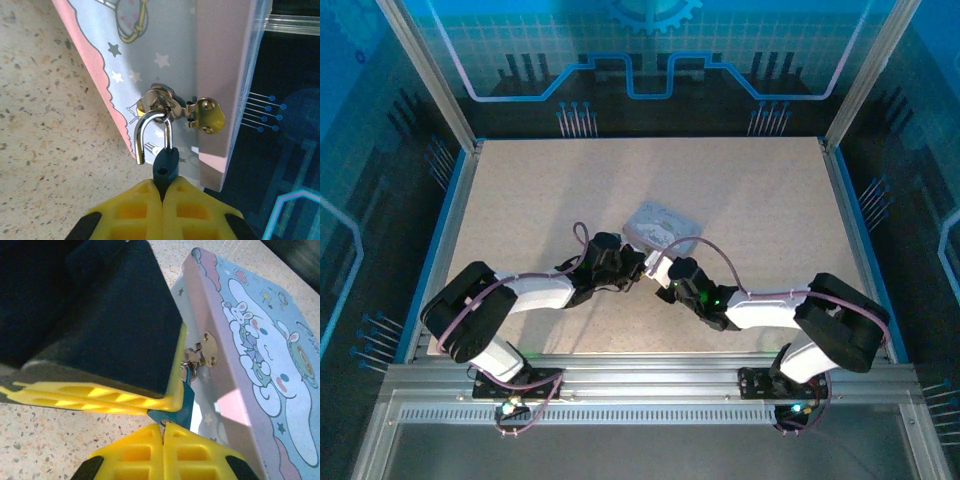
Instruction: Unlock the padlock with the key
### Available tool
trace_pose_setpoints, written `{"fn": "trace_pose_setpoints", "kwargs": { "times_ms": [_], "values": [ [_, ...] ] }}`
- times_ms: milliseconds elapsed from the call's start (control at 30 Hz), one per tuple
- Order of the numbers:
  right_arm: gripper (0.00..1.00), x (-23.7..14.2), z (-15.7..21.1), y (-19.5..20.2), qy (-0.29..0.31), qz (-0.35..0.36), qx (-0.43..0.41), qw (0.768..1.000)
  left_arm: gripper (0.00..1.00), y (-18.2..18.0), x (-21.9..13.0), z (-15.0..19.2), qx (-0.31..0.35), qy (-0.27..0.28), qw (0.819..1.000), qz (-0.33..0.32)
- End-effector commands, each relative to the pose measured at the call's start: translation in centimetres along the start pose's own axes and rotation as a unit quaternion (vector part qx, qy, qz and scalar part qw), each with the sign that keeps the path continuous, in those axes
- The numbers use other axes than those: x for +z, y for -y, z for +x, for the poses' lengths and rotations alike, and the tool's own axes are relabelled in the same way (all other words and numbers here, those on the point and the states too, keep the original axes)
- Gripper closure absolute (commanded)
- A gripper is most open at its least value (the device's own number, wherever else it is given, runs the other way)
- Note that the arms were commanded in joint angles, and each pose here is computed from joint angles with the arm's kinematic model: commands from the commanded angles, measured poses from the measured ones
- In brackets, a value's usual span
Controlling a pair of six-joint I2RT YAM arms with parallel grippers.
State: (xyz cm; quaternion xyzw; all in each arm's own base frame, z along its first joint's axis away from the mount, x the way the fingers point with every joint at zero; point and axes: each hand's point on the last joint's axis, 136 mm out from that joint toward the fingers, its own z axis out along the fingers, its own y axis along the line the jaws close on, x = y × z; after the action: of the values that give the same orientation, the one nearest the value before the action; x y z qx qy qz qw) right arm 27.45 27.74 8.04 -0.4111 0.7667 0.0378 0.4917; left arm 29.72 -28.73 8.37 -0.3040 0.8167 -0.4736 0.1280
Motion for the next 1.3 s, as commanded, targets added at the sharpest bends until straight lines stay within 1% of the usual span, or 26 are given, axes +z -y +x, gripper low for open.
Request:
{"fn": "trace_pose_setpoints", "kwargs": {
  "times_ms": [0,200,233,333,367,600,667,733,900,967,1067,1133,1267],
  "values": [
    [1.0,0.5,-0.3,-0.8,0.019,-0.026,0.064,0.997,1.0,2.2,0.0,1.8,0.013,-0.039,0.998,0.038],
    [1.0,0.9,0.1,-1.4,0.01,-0.038,0.104,0.994,1.0,1.8,0.1,1.6,0.017,-0.034,0.999,0.031],
    [1.0,0.9,0.2,-1.6,0.008,-0.041,0.111,0.993,0.97,1.7,0.1,1.6,0.018,-0.033,0.999,0.03],
    [1.0,1.1,0.7,-1.8,0.0,-0.044,0.127,0.991,0.82,1.6,0.1,1.4,0.022,-0.032,0.999,0.025],
    [1.0,1.2,0.9,-1.8,-0.002,-0.042,0.133,0.99,0.79,1.5,0.1,1.3,0.026,-0.031,0.999,0.023],
    [1.0,1.0,1.8,-2.1,-0.009,-0.045,0.164,0.985,0.63,0.9,-0.4,0.6,0.033,-0.021,0.999,0.008],
    [1.0,1.0,2.0,-2.0,-0.013,-0.045,0.172,0.984,0.57,0.9,-0.9,0.3,0.04,-0.015,0.999,0.002],
    [1.0,1.0,2.1,-2.2,-0.014,-0.05,0.185,0.981,0.49,0.8,-1.5,-0.1,0.049,-0.006,0.999,-0.003],
    [1.0,0.9,2.0,-2.5,-0.023,-0.07,0.218,0.973,0.37,0.7,-3.4,-1.4,0.078,0.021,0.997,-0.022],
    [1.0,0.6,2.0,-2.3,-0.026,-0.077,0.24,0.967,0.33,0.6,-4.1,-1.9,0.09,0.033,0.995,-0.029],
    [1.0,0.3,2.1,-1.9,-0.028,-0.099,0.295,0.95,0.29,0.3,-5.0,-2.7,0.1,0.047,0.993,-0.039],
    [1.0,0.2,2.4,-1.8,-0.03,-0.112,0.33,0.937,0.28,0.2,-5.5,-3.1,0.103,0.053,0.992,-0.04],
    [1.0,0.0,2.6,-1.9,-0.036,-0.125,0.371,0.919,0.28,0.0,-5.9,-3.4,0.11,0.057,0.991,-0.044]
  ]
}}
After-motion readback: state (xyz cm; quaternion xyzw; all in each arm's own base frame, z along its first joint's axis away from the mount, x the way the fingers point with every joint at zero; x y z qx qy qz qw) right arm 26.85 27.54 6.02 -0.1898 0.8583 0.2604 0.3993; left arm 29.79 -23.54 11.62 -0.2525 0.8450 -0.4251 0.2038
